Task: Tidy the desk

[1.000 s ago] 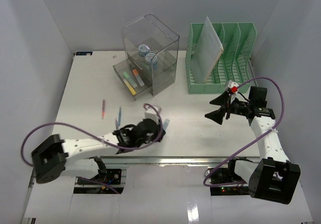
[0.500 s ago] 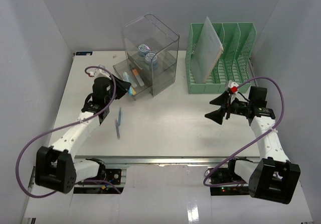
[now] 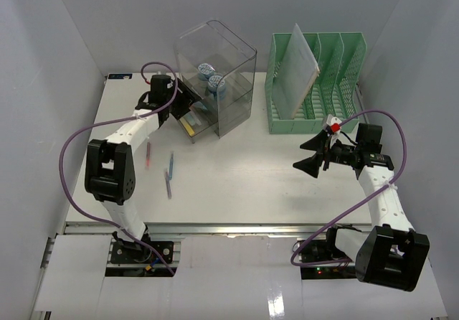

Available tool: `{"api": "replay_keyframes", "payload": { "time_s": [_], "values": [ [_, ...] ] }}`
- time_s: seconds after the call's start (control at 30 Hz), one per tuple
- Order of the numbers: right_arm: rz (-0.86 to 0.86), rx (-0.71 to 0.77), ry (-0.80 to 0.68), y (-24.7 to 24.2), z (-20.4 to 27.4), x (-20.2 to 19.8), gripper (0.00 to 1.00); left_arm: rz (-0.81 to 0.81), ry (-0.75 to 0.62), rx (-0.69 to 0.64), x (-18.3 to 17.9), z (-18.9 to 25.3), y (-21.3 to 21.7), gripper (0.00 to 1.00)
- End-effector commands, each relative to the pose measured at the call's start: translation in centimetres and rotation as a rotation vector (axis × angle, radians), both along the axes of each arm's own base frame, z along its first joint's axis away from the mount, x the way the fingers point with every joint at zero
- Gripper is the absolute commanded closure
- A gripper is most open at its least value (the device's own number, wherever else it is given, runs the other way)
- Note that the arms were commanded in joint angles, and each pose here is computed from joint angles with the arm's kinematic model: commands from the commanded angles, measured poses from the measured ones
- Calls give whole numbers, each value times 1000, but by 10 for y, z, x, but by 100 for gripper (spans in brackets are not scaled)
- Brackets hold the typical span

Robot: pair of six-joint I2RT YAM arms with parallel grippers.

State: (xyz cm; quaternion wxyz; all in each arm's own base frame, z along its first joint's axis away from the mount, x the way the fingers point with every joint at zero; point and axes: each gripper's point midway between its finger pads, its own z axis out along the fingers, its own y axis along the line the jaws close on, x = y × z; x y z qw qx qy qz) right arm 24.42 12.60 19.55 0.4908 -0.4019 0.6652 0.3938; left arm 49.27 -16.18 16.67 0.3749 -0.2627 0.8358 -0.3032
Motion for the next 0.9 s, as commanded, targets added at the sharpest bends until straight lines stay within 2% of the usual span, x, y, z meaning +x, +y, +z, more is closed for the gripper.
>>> {"api": "replay_keyframes", "payload": {
  "time_s": [0.0, 0.17, 0.27, 0.43, 0.47, 0.53, 0.87],
  "values": [
    [19, 25, 1, 2, 2, -2, 13, -25, -94, 7, 4, 48, 5, 26],
    [22, 19, -7, 2, 2, -3, 13, -49, -219, 40, -17, 93, 18, 27],
    [24, 21, -9, 2, 2, -4, 13, -22, -230, 48, -40, 87, 39, 33],
    [27, 24, 1, 2, 1, -3, 13, 27, -249, -11, -79, 78, 80, 54],
    [27, 25, 4, 3, 1, -4, 13, 34, -215, -17, -86, 61, 85, 58],
    [27, 24, 2, 3, 2, -3, 13, 68, -193, -24, -90, 49, 104, 64],
    [22, 19, 4, 2, 0, -2, 13, 27, -75, -78, -73, 2, 102, 70]
  ]
}}
